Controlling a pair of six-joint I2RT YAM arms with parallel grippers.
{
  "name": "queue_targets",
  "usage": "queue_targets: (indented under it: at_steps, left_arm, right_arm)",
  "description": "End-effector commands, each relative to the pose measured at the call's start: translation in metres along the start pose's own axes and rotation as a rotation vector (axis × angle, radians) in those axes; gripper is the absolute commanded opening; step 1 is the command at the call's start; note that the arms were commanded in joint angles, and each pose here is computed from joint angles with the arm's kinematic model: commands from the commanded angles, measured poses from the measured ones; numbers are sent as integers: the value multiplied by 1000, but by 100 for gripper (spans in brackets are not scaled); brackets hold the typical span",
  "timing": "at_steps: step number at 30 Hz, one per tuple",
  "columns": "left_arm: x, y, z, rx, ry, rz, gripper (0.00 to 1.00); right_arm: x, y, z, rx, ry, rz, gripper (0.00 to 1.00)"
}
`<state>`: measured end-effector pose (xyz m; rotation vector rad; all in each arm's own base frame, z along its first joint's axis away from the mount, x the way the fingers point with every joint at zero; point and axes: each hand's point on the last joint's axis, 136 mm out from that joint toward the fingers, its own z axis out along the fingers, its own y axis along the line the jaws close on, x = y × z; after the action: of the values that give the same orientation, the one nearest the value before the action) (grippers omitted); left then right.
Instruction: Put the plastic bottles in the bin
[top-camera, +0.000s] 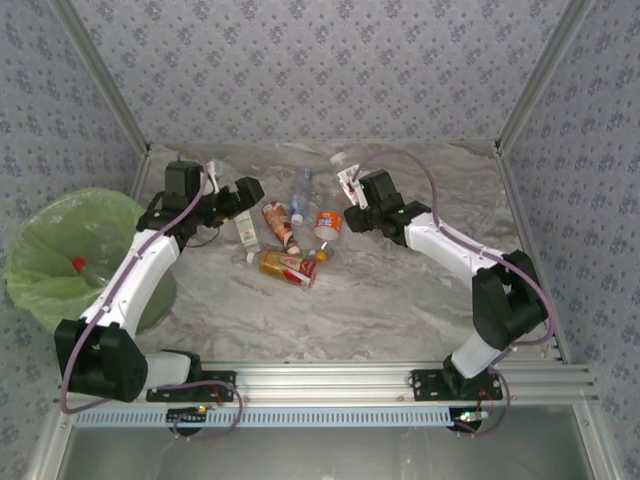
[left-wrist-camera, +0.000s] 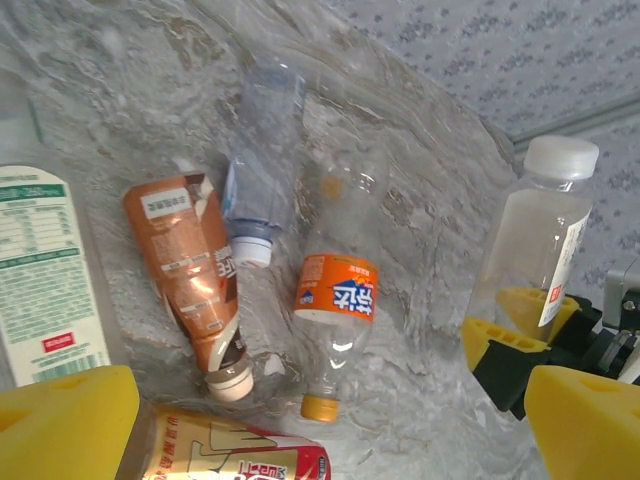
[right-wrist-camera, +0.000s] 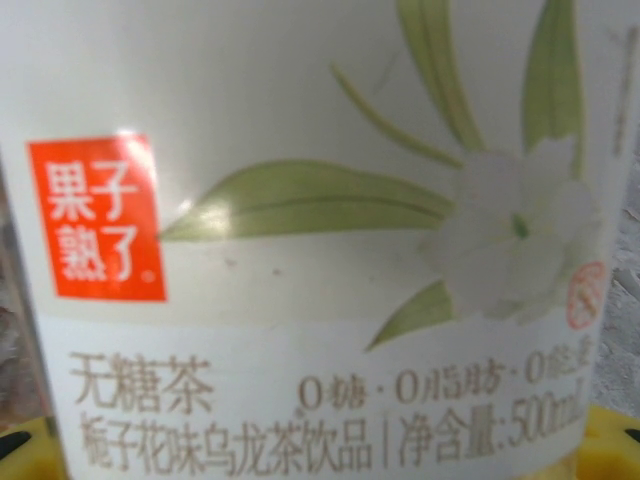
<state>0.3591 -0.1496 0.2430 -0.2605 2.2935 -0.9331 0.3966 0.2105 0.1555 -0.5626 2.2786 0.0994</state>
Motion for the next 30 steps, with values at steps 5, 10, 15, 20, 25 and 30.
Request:
queue_targets:
  at_steps: [5, 10, 15, 20, 25, 30]
  left_arm:
    - [-3, -53, 3, 102, -20, 133, 99]
    - [5, -73, 11, 122, 15, 181, 99]
    - [14, -87, 20, 128, 41, 216, 99]
    - [22, -96, 26, 128, 63, 238, 99]
    - [28, -93, 29, 113, 75, 244, 98]
    - [29, -93, 30, 117, 77, 244, 95]
  right_arm:
    - [-16, 41, -24, -107, -125, 50, 0]
    - [-18, 79, -38, -201, -193, 20, 0]
    - [-22, 104, -44, -261, -229, -9, 0]
    - [-28, 120, -52, -311, -265, -43, 0]
    - [-38, 128, -57, -333, -309, -26, 0]
    - [-44, 142, -65, -398, -354, -32, 0]
